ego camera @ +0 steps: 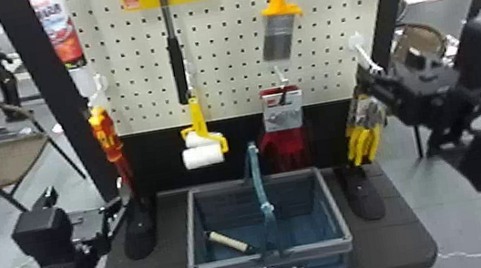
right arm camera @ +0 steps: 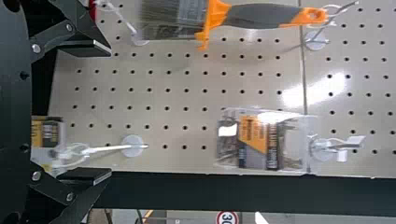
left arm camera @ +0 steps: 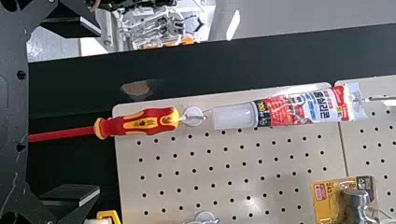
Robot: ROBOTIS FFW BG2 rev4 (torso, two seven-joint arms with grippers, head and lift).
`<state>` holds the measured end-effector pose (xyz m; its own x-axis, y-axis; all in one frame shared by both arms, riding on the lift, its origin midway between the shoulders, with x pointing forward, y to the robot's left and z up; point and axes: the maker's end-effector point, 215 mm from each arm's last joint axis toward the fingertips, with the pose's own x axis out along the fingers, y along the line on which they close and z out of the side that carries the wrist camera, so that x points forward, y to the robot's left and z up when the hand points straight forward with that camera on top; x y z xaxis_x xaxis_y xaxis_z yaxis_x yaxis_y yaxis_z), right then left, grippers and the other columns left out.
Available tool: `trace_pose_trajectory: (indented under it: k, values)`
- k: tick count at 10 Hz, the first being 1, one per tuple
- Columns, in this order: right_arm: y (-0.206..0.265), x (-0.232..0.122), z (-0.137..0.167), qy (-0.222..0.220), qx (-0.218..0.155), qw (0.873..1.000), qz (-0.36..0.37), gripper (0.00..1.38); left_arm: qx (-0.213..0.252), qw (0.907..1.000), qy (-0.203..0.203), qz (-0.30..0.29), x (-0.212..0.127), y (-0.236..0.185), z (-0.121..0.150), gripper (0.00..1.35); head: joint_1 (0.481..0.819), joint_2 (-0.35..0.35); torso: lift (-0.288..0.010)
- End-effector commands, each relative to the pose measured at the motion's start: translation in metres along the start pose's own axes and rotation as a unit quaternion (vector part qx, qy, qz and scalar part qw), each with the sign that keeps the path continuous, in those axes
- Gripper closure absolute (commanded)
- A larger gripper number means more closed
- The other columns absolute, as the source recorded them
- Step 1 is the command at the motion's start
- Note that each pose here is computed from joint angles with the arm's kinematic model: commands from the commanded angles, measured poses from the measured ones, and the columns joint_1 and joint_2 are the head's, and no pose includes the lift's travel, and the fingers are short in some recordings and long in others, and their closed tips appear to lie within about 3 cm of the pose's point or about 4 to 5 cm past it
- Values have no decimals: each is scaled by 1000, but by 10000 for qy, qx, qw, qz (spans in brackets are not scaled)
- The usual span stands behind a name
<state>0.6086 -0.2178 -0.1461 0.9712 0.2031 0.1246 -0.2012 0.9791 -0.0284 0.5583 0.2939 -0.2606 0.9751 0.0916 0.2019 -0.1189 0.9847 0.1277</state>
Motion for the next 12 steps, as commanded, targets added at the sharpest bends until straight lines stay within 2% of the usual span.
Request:
trace_pose_trajectory:
  k: [1,5,9,11,12]
  values:
    - [0,7,27,-94,40,9999,101,361,15,10000,21,-14,0,-1,-1,124,549,0,-100]
    - [17,27,81,-313,305,9974,565,357,90,9999,42,-116,6,-10,0,124,549,0,-100]
    - [49,44,101,-263,626,9908,1173,311,130,9998,76,-156,7,-14,-2,124,549,0,-100]
    - [74,57,105,-204,912,9779,1869,259,147,9997,89,-159,7,-13,-3,124,549,0,-100]
    - [82,64,109,-244,867,9748,2041,225,139,9997,83,-159,7,-13,-2,124,549,0,-100]
